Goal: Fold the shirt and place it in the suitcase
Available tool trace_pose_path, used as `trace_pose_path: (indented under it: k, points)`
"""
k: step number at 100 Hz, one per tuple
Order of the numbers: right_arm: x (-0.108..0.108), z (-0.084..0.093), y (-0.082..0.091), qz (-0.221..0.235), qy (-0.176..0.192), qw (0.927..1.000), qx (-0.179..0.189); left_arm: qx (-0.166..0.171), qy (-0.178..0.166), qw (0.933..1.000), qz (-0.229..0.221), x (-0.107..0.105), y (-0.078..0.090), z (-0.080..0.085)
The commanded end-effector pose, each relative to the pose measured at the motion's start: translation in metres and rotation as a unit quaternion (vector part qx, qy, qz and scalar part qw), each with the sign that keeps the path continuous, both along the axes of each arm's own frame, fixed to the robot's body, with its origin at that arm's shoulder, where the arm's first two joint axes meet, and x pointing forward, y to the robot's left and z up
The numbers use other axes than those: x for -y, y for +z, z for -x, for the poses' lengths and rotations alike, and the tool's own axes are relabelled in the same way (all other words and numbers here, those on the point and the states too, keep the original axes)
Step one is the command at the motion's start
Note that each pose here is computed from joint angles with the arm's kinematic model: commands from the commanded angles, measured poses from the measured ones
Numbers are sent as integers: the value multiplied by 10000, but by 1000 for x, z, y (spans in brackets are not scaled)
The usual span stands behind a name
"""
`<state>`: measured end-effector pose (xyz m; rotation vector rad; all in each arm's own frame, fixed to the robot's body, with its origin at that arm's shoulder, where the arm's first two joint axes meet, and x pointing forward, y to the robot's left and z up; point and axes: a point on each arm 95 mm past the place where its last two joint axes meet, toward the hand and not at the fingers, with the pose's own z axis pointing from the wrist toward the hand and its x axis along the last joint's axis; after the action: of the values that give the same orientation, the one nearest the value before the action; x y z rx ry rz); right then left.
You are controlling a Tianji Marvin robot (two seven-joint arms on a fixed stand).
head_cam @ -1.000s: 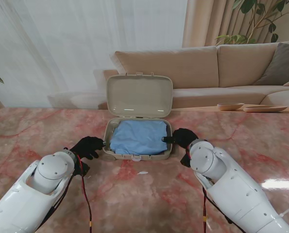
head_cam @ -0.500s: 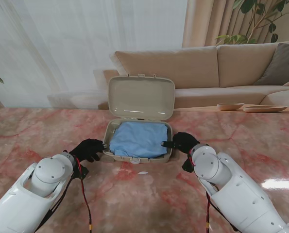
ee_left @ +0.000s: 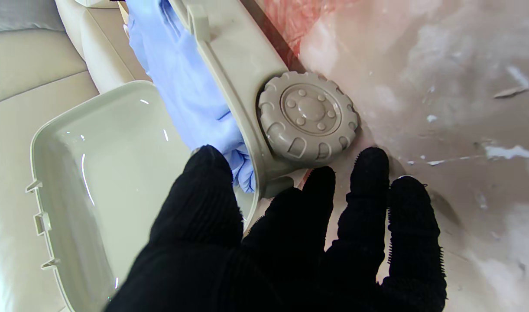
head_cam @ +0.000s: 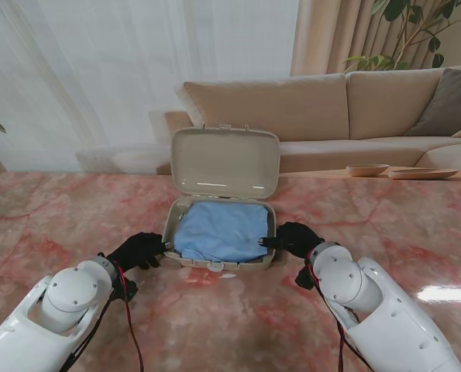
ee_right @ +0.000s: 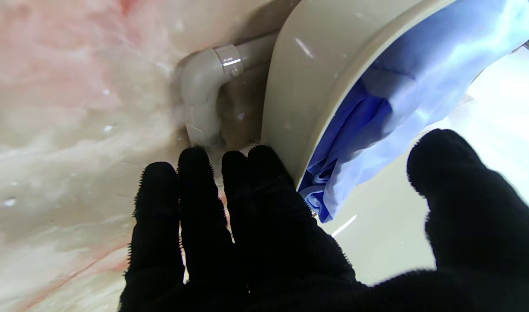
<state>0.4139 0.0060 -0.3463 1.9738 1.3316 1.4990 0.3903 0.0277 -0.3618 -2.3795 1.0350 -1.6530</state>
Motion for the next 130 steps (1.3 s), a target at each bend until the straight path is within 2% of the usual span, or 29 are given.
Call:
trace_pose_path:
  k: [1, 51, 82, 108, 130]
  points:
    - [-18, 15, -5, -162, 319, 9992, -188, -154, -224, 9996, 95, 15, -10, 14]
    - [-17, 47, -3, -267, 754, 9962, -340, -45, -407, 9992, -34, 12, -6, 38]
    - [-13, 54, -3, -223, 879, 9947, -493, -49, -377, 9992, -77, 7, -5, 41]
    - [-5, 57, 6, -78, 780, 9958, -466, 39, -298, 9995, -132, 1, 1, 43]
    - [5, 60, 12, -5, 550, 9977, -406, 146, -164, 9995, -222, -6, 9, 48]
